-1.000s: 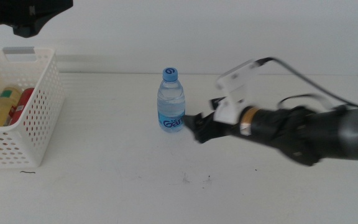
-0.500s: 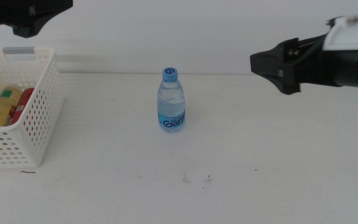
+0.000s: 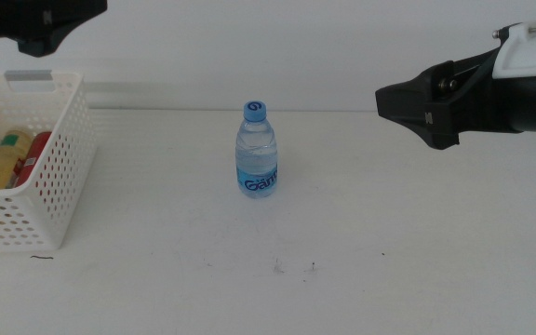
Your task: Use arms to grab the bottles and put them into the dustbin to the left of the table.
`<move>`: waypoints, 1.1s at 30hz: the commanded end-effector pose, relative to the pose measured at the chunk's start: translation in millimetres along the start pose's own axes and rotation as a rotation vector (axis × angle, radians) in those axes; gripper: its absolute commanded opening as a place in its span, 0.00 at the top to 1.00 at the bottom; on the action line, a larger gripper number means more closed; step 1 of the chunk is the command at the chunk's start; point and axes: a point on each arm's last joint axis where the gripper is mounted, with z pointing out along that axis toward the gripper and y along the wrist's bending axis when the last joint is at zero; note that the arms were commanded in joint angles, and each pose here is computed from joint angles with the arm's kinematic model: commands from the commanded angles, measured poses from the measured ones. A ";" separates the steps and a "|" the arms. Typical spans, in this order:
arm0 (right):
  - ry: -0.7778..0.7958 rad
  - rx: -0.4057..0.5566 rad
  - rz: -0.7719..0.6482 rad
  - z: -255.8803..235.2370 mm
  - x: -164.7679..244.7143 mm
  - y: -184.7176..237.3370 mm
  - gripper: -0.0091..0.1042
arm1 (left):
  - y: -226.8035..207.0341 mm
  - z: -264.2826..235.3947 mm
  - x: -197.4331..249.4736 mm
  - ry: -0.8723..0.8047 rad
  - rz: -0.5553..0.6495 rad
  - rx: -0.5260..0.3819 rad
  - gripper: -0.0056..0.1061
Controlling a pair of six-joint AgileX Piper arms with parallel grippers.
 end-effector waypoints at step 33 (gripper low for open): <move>-0.013 -0.001 -0.009 -3.2 -2.9 0.7 0.20 | -51.4 33.1 216.3 -0.002 -0.059 -0.004 0.11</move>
